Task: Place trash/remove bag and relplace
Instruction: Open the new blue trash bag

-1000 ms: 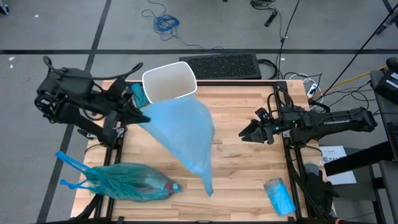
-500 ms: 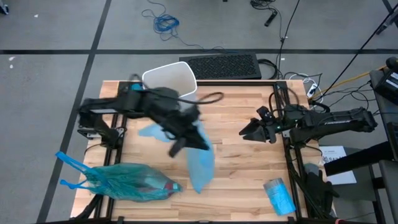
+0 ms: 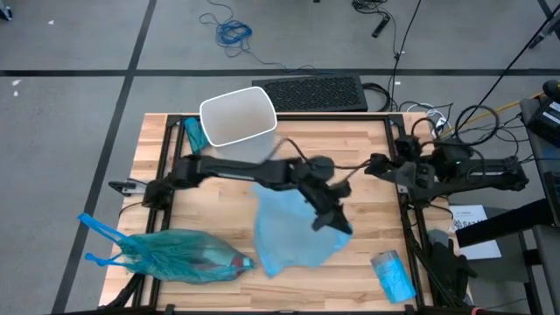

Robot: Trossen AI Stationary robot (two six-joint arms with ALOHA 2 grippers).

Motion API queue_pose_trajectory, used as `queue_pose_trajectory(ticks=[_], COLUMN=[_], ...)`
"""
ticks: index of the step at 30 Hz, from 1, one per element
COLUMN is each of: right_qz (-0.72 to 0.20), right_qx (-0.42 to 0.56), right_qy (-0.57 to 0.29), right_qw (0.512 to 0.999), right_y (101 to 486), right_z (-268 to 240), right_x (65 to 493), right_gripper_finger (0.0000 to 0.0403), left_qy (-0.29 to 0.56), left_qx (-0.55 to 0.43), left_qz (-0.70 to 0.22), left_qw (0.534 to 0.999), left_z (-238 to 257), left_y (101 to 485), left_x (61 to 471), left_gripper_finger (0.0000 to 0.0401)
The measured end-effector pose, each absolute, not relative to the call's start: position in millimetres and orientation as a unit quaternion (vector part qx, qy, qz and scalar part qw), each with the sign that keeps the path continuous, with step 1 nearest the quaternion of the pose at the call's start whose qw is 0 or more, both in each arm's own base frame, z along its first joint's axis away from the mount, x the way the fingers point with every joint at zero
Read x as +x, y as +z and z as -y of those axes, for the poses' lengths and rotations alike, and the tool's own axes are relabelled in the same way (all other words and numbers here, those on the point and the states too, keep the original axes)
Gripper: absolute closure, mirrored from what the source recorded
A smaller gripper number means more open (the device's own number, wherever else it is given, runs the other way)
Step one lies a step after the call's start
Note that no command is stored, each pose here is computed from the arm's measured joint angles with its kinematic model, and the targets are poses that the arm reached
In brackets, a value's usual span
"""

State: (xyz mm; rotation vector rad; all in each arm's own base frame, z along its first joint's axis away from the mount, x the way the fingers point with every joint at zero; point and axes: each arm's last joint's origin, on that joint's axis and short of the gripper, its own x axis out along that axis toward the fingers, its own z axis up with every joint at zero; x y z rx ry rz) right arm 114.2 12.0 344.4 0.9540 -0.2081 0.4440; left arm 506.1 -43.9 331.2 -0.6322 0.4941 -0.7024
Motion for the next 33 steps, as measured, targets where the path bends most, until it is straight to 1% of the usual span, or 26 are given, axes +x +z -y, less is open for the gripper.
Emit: queue_pose_trajectory(ticks=[2, 4, 7, 11, 15, 19, 25, 29, 33], right_qz=[0.102, 0.100, 0.097, 0.085, 0.071, 0.065, 0.062, 0.052, 0.033], right_qx=[0.454, 0.454, 0.455, 0.457, 0.458, 0.459, 0.459, 0.460, 0.463], right_qy=[0.213, 0.212, 0.210, 0.203, 0.194, 0.192, 0.191, 0.185, 0.175], right_qw=[0.859, 0.859, 0.860, 0.862, 0.864, 0.865, 0.865, 0.867, 0.868], right_y=[345, 345, 344, 341, 338, 337, 336, 334, 330], right_z=[-12, -12, -12, -12, -12, -12, -12, -12, -12], right_x=[111, 109, 109, 110, 111, 112, 112, 113, 114], right_gripper_finger=[0.0145, 0.0145, 0.0145, 0.0145, 0.0145, 0.0145, 0.0145, 0.0145, 0.0145], left_qy=[-0.330, -0.329, -0.337, -0.333, -0.350, -0.365, -0.381, -0.406, -0.417], left_qx=[-0.317, -0.338, -0.364, -0.371, -0.359, -0.345, -0.368, -0.364, -0.358], left_qz=[-0.242, -0.246, -0.262, -0.276, -0.242, -0.193, -0.151, -0.095, -0.073], left_qw=[0.855, 0.846, 0.828, 0.822, 0.831, 0.843, 0.835, 0.833, 0.832], left_z=[44, 45, 47, 49, 51, 54, 53, 51, 51], left_y=[307, 293, 280, 268, 276, 286, 301, 320, 337], left_x=[520, 528, 534, 537, 539, 540, 540, 537, 535], left_gripper_finger=[0.0400, 0.0395, 0.0379, 0.0354, 0.0325, 0.0288, 0.0233, 0.0207, 0.0192])
